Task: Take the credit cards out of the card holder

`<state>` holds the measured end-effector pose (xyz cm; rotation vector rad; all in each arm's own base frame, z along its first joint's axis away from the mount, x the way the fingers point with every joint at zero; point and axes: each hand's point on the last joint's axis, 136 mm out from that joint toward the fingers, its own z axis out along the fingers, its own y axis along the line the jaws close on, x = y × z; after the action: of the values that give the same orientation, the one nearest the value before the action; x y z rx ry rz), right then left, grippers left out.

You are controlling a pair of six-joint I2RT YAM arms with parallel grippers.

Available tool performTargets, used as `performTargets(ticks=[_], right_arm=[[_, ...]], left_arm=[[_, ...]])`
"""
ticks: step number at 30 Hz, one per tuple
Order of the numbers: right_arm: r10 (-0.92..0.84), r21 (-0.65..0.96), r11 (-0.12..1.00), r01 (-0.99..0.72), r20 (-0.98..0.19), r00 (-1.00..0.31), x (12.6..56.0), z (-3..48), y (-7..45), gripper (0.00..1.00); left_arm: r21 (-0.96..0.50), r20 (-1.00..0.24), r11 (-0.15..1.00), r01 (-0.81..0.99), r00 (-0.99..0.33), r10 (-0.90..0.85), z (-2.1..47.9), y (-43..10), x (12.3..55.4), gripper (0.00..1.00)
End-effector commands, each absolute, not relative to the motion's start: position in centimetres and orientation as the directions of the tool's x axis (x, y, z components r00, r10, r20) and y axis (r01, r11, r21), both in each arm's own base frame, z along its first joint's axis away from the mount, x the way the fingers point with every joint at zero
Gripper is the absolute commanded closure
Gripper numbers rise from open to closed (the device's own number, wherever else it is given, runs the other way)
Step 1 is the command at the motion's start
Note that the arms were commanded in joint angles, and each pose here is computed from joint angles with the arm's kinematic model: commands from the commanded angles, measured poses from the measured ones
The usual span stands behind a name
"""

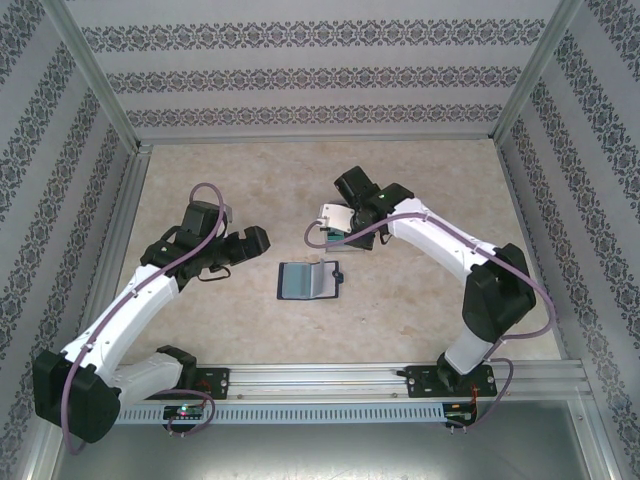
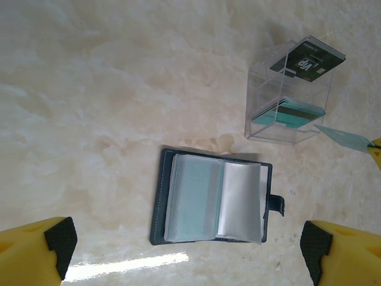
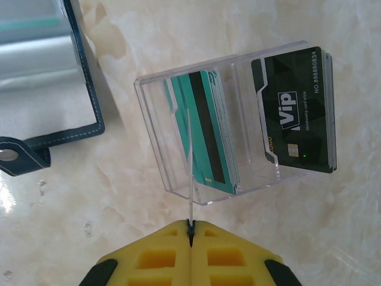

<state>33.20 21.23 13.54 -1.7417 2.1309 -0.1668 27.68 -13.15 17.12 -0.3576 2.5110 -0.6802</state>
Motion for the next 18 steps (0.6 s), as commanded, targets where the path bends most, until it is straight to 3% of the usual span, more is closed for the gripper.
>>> performTargets(ticks=[1, 18], right_arm=[[-0.978, -0.380, 0.164, -0.910, -0.181, -0.101, 34.4, 13.7, 21.7, 1.00], [-0.980, -0.353, 0.148, -0.924, -0.175, -0.090, 35.7, 11.6, 23.3, 1.00]], left_arm=[[-0.505, -0.378, 0.847, -0.165, -0.840, -0.388, 16.1, -12.1, 26.9, 0.02], [-0.507, -0.375, 0.845, -0.171, -0.838, -0.395, 15.9, -11.8, 26.7, 0.01]])
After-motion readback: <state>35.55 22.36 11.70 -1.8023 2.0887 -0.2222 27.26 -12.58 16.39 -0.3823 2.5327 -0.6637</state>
